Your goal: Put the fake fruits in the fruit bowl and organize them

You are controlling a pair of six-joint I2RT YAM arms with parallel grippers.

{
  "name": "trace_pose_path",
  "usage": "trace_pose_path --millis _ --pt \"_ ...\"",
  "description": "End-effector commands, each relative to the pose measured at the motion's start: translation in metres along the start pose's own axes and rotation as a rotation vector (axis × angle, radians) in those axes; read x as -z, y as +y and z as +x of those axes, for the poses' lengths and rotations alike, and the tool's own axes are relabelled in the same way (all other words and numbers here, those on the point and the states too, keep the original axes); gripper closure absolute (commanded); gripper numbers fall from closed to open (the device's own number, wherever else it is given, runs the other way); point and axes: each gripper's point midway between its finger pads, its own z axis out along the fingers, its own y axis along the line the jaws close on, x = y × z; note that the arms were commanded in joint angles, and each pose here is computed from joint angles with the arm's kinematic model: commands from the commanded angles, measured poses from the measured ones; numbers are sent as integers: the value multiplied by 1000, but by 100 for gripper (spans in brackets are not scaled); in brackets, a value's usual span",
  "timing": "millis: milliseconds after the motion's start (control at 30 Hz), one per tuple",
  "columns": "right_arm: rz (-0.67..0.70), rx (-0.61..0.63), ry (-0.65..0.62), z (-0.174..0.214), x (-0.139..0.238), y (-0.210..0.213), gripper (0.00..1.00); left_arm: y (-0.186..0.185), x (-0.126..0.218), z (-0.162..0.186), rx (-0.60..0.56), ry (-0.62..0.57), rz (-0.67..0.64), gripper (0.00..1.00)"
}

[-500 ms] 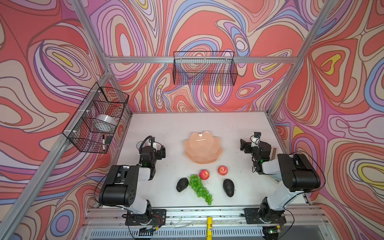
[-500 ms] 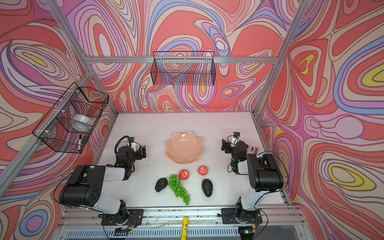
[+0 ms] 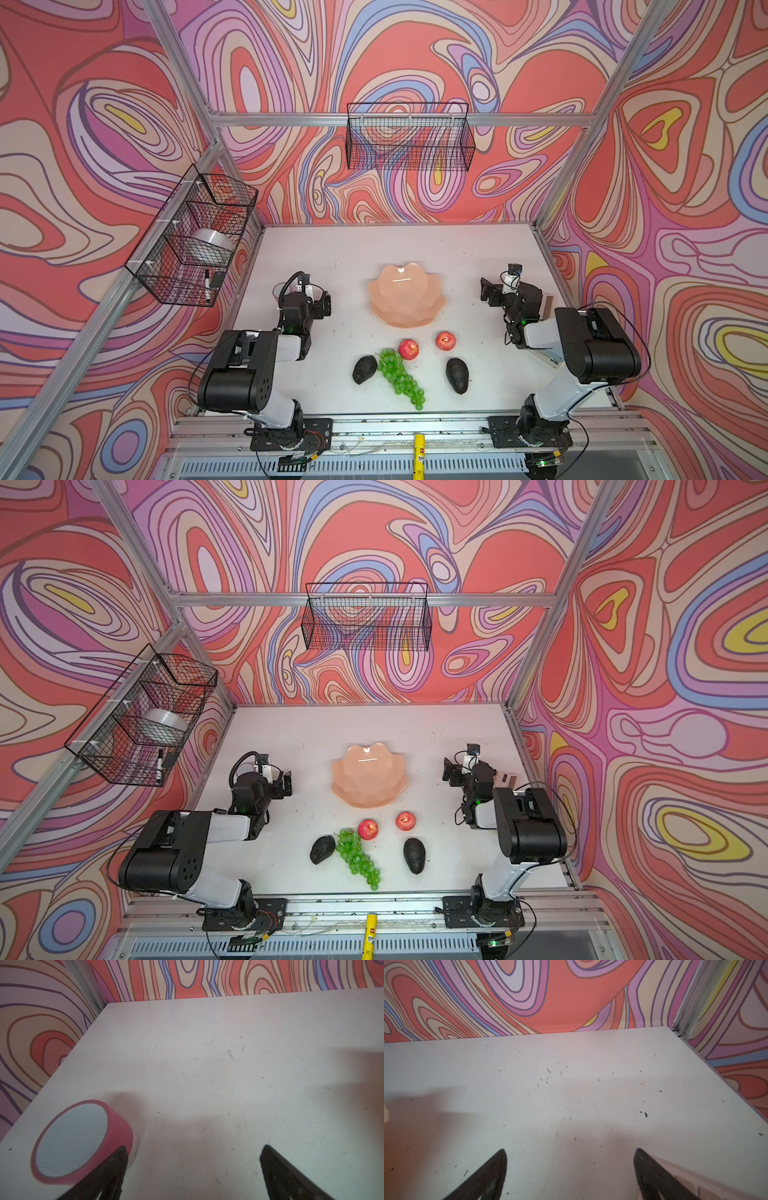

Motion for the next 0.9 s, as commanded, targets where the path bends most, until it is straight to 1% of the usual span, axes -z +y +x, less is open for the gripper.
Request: trace_pose_path --millis 0,300,367,400,433,467,500,533,567,600,633,667,700,767,800,833,867 --pt "0 -8 -13 -5 -5 -2 2 4 -3 -15 21 -48 -7 0" --pt "13 -12 -26 -8 -3 -4 2 5 -2 -16 24 -57 -7 0" --pt "97 -43 -40 -23 2 -17 2 -2 7 -26 5 -78 36 0" --pt "147 -60 -21 -34 5 -25 2 -2 14 -35 -1 -67 26 0" --pt "183 -78 -10 -51 8 -30 2 4 20 -46 8 -58 -21 0" --pt "222 -133 4 -70 12 -35 1 19 28 -61 68 -63 -111 0" --pt "229 -198 16 -92 16 -34 2 36 38 -76 170 -83 -203 0" --pt "189 -251 23 -109 17 -26 2 41 48 -99 223 -128 -218 0" --pt "142 -310 31 -126 19 -17 2 39 59 -121 271 -197 -191 0" --pt "127 -390 30 -138 22 -13 2 37 73 -144 357 -296 -149 0" --pt "110 -480 49 -141 24 -9 2 36 88 -163 463 -396 -102 0" --pt "80 -507 73 -141 27 -3 2 30 103 -168 538 -478 -22 0" --pt "-14 -510 77 -142 28 12 2 21 122 -179 580 -566 80 0" --pt "-202 -488 50 -150 37 40 2 15 151 -195 609 -722 188 0" --pt "-240 -496 52 -152 42 47 2 16 157 -198 625 -740 199 0" --pt "-248 -511 81 -149 45 50 2 17 156 -197 634 -712 192 0" --pt "-224 -514 128 -142 48 50 2 16 151 -194 631 -629 169 0"
